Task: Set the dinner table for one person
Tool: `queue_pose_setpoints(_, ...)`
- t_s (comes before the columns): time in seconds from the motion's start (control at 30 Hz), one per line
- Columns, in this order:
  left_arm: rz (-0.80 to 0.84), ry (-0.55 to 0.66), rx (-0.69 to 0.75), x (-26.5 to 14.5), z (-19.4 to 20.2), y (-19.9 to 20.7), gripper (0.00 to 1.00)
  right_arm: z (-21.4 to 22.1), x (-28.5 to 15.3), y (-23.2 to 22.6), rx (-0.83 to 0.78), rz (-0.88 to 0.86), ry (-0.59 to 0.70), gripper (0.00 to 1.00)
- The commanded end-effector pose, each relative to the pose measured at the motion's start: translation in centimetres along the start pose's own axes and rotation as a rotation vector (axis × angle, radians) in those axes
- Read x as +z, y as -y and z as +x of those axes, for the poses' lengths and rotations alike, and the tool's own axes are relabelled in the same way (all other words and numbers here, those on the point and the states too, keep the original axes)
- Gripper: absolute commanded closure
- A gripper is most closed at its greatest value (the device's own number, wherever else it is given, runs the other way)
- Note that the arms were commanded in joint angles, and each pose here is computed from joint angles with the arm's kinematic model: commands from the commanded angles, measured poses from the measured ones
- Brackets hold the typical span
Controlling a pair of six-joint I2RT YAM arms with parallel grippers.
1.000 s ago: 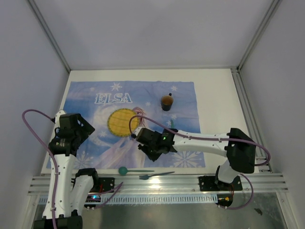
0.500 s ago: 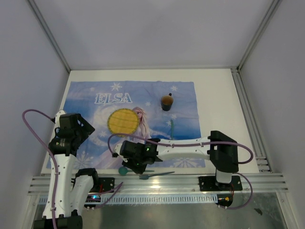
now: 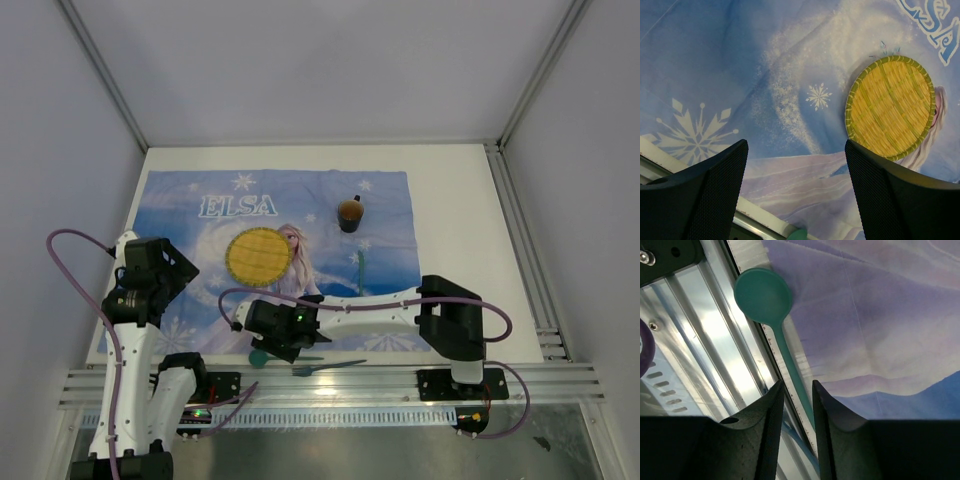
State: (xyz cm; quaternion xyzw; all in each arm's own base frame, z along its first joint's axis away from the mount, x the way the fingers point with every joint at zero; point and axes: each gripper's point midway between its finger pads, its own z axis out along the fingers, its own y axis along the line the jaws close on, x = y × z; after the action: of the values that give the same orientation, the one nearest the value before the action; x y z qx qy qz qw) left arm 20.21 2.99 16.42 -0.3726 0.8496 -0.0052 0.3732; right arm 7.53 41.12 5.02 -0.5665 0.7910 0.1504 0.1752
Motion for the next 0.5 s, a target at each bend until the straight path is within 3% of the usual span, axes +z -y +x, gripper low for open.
queue_pose_setpoints(0.0, 0.031, 0.039, -0.007, -0.5, -1.0, 0.7, 0.19, -0.8, 0.9, 0.4, -0.025, 0.030, 0.030, 0.66)
queue_pose_setpoints(0.47, 0.032, 0.029, -0.005, -0.2, -0.9, 0.9, 0.19, 0.3, 1.3, -1.4, -0.026, -0.075, -0.004, 0.66)
